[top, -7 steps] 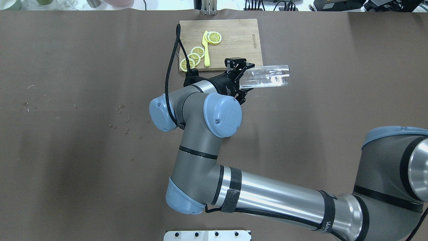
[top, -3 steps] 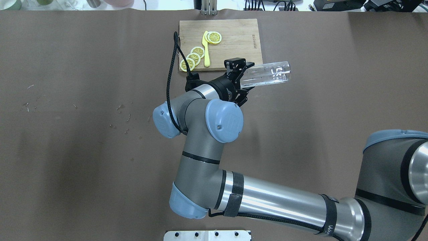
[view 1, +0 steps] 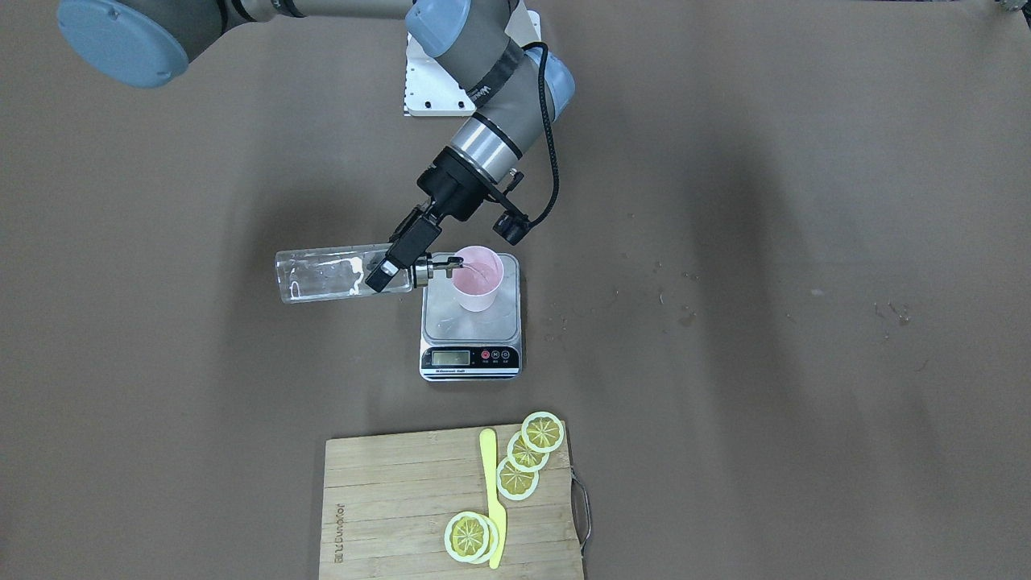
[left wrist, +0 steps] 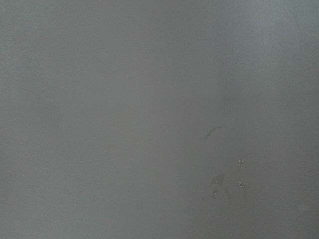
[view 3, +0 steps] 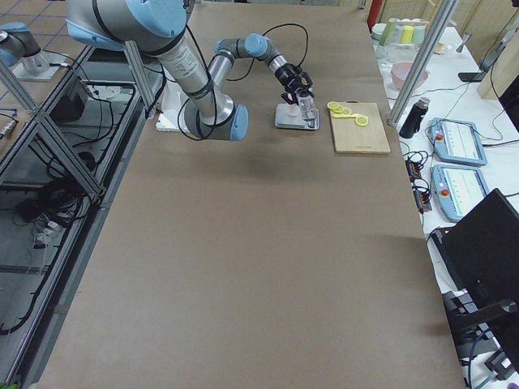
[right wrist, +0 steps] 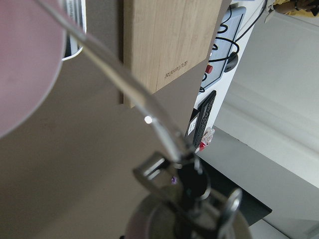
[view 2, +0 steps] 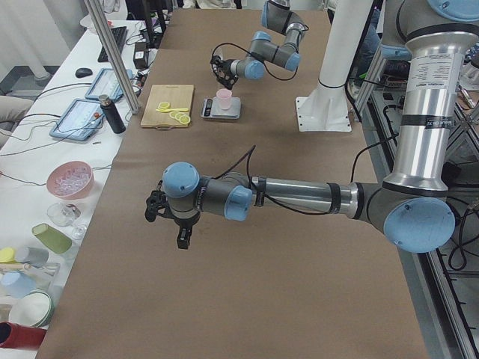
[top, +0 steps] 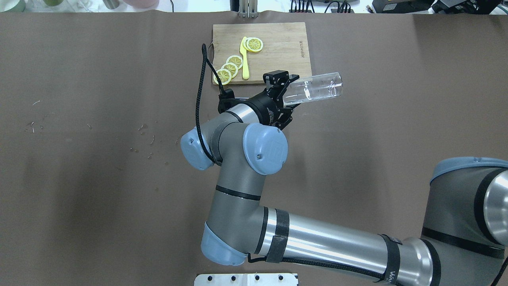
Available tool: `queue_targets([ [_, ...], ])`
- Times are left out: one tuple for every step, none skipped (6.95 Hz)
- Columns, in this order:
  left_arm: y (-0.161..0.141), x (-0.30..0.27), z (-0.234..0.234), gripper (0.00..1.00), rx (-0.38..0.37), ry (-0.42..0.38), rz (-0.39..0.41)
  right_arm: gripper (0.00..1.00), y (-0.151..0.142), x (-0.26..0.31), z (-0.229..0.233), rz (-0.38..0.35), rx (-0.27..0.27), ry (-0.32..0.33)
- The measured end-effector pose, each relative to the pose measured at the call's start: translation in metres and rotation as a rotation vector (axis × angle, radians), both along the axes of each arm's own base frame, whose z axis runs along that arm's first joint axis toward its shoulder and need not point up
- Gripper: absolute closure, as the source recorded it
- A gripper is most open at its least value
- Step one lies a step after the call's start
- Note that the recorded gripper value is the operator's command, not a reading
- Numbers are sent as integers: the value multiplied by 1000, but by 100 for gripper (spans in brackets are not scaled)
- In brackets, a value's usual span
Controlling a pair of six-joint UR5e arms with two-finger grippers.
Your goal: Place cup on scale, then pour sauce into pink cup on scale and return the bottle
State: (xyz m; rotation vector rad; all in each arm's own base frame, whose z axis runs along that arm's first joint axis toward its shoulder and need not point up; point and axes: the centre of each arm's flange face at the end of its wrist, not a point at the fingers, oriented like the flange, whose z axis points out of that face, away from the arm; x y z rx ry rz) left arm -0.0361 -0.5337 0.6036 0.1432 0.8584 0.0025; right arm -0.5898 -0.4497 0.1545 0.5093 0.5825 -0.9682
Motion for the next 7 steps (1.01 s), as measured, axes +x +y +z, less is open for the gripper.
queue_targets([
  [0,0,0,3,-2,1,-2,100,0,0,3,0,5,5],
  [0,0,0,3,-4,1,-3,100,1,0,5,-1,9,8],
  [-1,0,-1,3,-5,1,-5,100,1,1,3,-1,14,-2],
  [-1,0,-2,3,-7,3,-9,100,2,4,1,0,26,-35],
  [-1,0,-3,3,-7,3,-12,100,2,8,0,1,46,-93],
  [-2,0,-5,3,-4,4,-12,100,0,13,3,6,58,-166],
  [-2,0,-6,3,-1,4,-12,100,-9,19,8,18,49,-248],
])
